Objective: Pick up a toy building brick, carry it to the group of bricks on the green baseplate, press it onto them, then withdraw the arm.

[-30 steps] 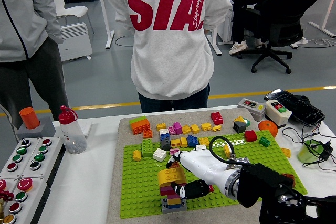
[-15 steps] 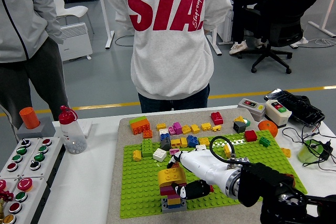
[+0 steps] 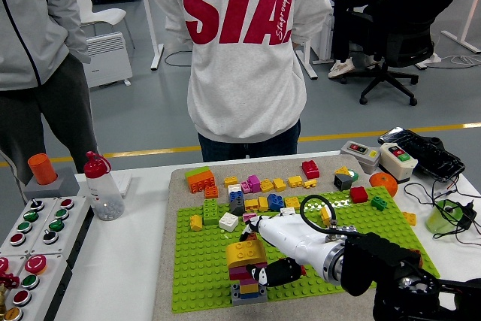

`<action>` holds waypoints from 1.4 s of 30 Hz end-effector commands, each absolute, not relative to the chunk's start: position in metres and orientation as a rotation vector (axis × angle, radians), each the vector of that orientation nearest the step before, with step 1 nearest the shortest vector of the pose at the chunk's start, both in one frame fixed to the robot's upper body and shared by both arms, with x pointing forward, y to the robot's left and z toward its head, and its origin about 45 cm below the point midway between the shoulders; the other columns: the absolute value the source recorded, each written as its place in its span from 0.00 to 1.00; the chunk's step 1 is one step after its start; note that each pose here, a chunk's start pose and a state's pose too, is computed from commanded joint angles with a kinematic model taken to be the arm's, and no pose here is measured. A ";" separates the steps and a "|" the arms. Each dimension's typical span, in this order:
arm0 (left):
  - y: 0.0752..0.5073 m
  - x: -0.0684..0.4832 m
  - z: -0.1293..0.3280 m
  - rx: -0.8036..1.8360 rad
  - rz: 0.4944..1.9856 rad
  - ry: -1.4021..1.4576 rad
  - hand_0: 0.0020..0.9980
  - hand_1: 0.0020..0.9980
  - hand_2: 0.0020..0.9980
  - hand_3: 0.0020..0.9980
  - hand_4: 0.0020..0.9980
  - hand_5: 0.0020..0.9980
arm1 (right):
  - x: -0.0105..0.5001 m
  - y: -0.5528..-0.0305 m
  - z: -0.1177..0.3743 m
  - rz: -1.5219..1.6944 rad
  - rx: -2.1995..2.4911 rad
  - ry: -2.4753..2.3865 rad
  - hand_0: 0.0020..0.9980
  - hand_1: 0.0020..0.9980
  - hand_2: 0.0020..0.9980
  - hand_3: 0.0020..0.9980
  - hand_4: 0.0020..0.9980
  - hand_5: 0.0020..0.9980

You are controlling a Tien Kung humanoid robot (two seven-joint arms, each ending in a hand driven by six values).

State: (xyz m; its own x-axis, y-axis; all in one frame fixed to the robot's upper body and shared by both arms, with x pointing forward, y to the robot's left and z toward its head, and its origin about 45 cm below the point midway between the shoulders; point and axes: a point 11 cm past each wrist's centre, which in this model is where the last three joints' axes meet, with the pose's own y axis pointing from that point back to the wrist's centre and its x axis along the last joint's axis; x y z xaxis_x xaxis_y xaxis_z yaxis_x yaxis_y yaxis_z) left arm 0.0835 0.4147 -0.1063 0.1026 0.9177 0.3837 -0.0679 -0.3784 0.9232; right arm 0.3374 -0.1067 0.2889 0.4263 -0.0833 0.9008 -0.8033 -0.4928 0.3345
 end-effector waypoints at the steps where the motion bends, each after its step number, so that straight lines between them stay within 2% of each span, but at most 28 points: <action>1: 0.415 0.084 -0.106 1.505 1.420 0.877 0.65 0.69 0.67 0.57 0.28 1.00 | 0.337 -0.107 0.289 1.121 1.870 -0.754 0.93 0.83 0.96 0.82 0.64 0.39; 5: 0.415 0.084 -0.106 1.504 1.420 0.878 0.65 0.69 0.67 0.57 0.28 1.00 | 0.337 -0.106 0.289 1.122 1.870 -0.753 0.93 0.83 0.96 0.82 0.64 0.39; 6: 0.415 0.084 -0.106 1.505 1.420 0.877 0.65 0.69 0.67 0.57 0.28 1.00 | 0.337 -0.106 0.289 1.122 1.871 -0.754 0.93 0.83 0.97 0.85 0.65 0.39; 11: 0.415 0.083 -0.106 1.506 1.418 0.878 0.65 0.69 0.67 0.57 0.28 1.00 | 0.337 -0.105 0.289 1.127 1.877 -0.762 0.93 0.83 0.97 0.85 0.65 0.39; 12: 0.414 0.083 -0.106 1.507 1.418 0.878 0.65 0.69 0.67 0.57 0.28 1.00 | 0.337 -0.105 0.289 1.127 1.879 -0.762 0.93 0.84 0.98 0.88 0.66 0.40; 17: 0.414 0.082 -0.107 1.509 1.416 0.878 0.65 0.69 0.67 0.57 0.28 1.00 | 0.336 -0.104 0.288 1.128 1.884 -0.765 0.93 0.84 0.98 0.88 0.66 0.40; 18: 0.414 0.082 -0.107 1.509 1.415 0.878 0.65 0.69 0.67 0.57 0.28 1.00 | 0.336 -0.104 0.288 1.127 1.885 -0.766 0.94 0.86 0.99 0.95 0.68 0.40; 23: 0.414 0.080 -0.107 1.512 1.413 0.880 0.65 0.69 0.67 0.57 0.28 1.00 | 0.337 -0.108 0.287 1.098 1.900 -0.771 0.94 0.86 0.99 0.95 0.68 0.40; 24: 0.414 0.080 -0.107 1.513 1.413 0.880 0.65 0.69 0.67 0.57 0.28 1.00 | 0.337 -0.109 0.287 1.093 1.903 -0.771 0.97 0.90 1.00 0.99 0.73 0.42; 42: 0.414 0.077 -0.108 1.518 1.407 0.884 0.65 0.69 0.67 0.57 0.28 1.00 | 0.338 -0.110 0.293 1.071 1.984 -0.807 0.99 0.93 1.00 1.00 0.76 0.42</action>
State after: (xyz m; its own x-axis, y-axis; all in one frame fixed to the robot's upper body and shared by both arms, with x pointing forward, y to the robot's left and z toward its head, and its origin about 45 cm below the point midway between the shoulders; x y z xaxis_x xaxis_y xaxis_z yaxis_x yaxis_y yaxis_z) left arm 0.0767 0.4139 -0.1078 0.1126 0.9176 0.3813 -0.0546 -0.3775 0.9244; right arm 0.3380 -0.1099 0.2932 0.4564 -0.1803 0.8713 -0.7877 -0.5373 0.3014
